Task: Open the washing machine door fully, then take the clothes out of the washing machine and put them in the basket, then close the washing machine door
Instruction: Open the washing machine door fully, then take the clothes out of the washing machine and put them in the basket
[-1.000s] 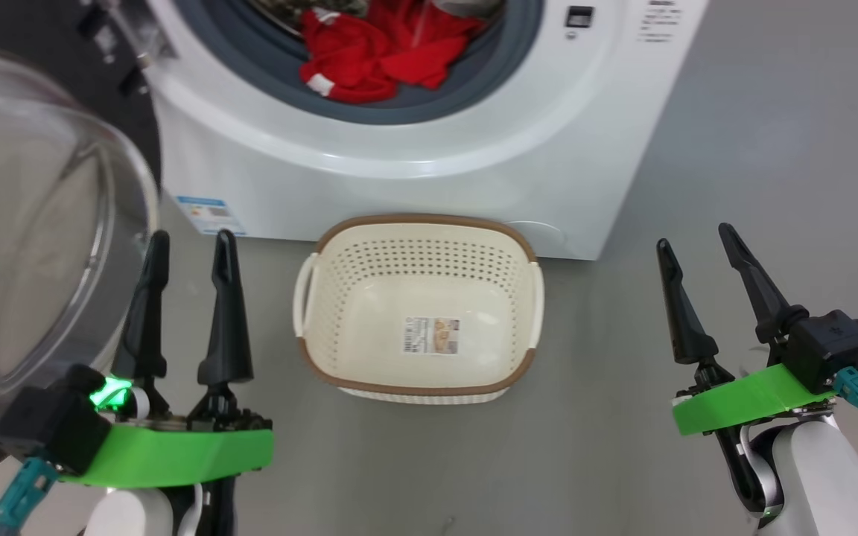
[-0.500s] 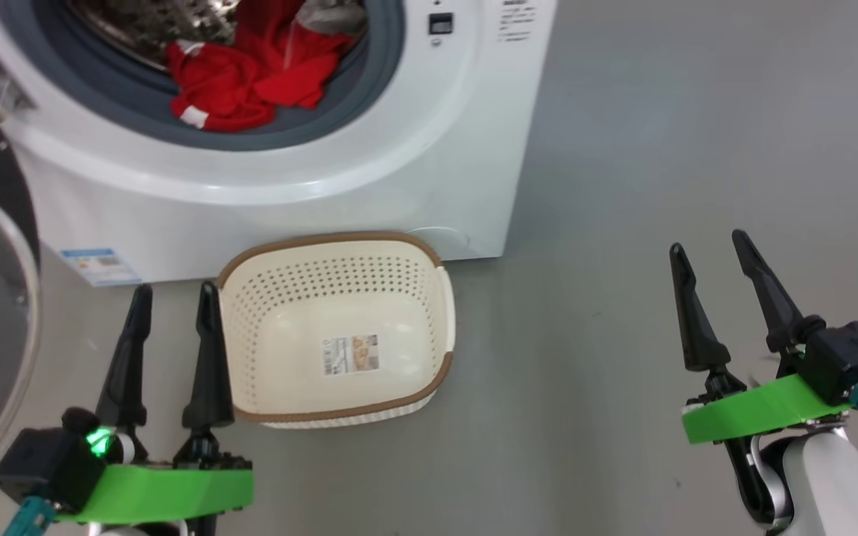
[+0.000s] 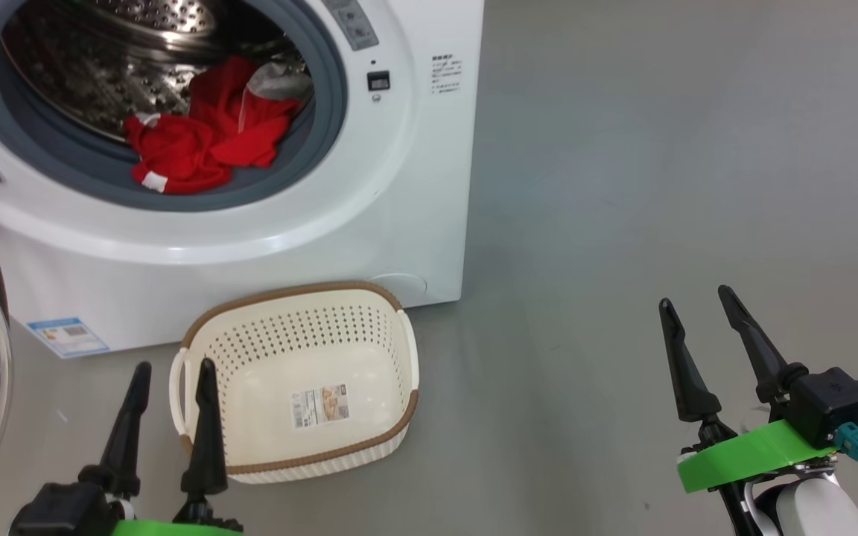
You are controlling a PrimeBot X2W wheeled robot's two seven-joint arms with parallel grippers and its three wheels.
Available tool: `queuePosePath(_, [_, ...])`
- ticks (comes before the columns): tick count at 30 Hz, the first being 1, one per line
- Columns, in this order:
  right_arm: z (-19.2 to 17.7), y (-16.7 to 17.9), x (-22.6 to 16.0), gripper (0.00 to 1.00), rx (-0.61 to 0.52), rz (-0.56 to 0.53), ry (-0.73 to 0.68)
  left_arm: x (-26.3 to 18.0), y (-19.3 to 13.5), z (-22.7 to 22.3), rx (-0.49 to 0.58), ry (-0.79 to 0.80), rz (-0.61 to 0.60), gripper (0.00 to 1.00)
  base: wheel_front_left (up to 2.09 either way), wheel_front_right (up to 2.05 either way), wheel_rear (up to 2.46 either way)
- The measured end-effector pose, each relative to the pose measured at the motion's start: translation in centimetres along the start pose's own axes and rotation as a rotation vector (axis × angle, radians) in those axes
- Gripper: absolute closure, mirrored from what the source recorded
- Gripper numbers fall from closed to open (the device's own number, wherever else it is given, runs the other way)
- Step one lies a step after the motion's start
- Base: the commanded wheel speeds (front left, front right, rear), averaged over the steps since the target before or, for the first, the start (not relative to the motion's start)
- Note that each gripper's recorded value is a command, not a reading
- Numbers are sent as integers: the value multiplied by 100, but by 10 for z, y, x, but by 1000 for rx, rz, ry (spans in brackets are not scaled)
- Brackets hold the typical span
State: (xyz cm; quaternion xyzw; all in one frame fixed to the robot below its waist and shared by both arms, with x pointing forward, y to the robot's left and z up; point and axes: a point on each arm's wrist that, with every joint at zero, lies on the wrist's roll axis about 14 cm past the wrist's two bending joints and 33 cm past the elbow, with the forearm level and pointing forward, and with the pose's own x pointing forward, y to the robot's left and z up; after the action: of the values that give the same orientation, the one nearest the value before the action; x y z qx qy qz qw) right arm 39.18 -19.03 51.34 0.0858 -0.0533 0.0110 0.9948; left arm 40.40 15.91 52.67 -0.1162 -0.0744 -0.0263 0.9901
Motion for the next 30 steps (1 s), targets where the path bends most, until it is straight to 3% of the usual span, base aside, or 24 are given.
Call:
queuePosePath(20, [15, -1, -23, 0, 1, -10, -36, -24, 7, 9, 23, -7, 31, 0, 2, -2, 0])
queuePosePath(30, [9, 1, -22, 0, 5, -5, -18, -24, 15, 7, 31, -1, 64, 0, 101, -101, 0])
